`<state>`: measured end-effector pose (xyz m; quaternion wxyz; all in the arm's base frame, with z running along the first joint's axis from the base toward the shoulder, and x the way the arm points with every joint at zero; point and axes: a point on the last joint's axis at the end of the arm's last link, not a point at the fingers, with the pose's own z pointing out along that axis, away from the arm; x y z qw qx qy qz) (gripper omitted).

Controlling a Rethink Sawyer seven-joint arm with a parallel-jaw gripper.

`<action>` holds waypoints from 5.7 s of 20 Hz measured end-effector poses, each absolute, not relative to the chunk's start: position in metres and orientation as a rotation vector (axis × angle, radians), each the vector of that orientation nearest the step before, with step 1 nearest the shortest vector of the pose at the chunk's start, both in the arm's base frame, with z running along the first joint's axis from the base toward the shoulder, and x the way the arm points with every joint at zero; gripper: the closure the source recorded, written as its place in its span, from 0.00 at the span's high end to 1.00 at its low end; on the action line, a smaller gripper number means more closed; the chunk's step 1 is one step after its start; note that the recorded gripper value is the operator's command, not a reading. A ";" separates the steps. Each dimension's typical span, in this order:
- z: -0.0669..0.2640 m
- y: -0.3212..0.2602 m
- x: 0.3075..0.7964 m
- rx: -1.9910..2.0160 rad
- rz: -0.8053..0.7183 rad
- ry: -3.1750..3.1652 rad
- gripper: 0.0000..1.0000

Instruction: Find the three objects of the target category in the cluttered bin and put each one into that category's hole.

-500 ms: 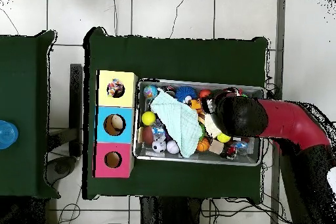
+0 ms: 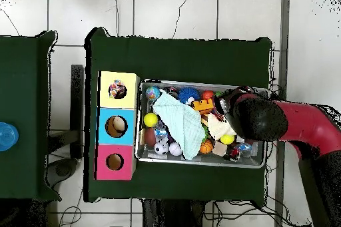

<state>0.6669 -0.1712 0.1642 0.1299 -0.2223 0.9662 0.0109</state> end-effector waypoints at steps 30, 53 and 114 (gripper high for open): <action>0.093 -0.149 0.632 -1.050 -0.066 2.837 1.00; 0.055 -0.185 0.607 -1.170 -0.210 2.935 1.00; 0.129 -0.123 0.607 -1.104 -0.113 2.910 0.00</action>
